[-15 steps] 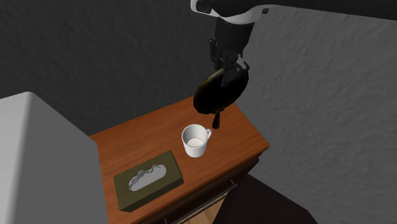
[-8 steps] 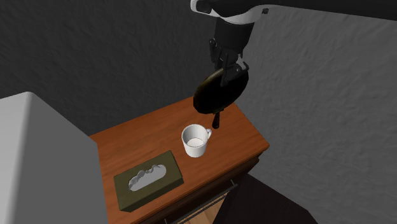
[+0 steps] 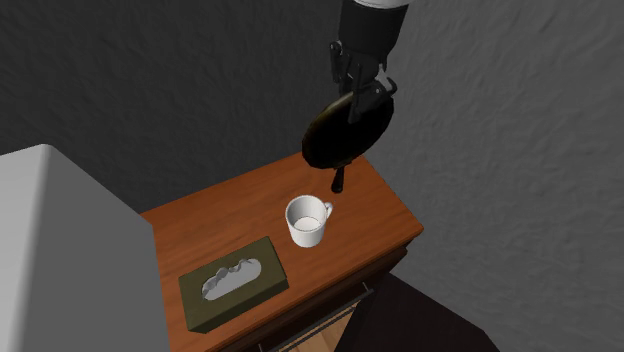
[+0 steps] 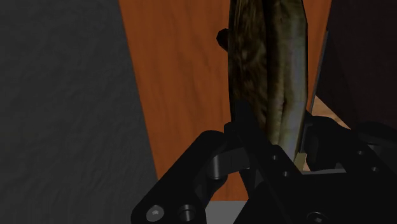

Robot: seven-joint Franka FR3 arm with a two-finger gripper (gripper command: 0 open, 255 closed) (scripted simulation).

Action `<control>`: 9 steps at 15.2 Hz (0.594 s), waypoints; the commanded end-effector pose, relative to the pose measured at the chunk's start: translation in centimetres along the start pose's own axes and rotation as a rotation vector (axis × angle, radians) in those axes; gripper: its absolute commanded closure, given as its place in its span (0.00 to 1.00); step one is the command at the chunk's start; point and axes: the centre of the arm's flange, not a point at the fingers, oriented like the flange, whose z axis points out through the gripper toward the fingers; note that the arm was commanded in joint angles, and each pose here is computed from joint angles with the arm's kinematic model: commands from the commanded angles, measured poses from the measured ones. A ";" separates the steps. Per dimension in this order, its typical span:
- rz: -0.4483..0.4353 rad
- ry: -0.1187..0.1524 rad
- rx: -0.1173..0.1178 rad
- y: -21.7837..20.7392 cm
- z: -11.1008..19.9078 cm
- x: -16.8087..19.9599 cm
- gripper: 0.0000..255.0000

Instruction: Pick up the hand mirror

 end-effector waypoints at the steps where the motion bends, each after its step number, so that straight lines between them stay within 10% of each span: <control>1: 0.000 0.000 0.000 0.1 -1.1 0.0 1.00; 9: 0.000 0.000 0.000 0.2 -4.9 0.1 1.00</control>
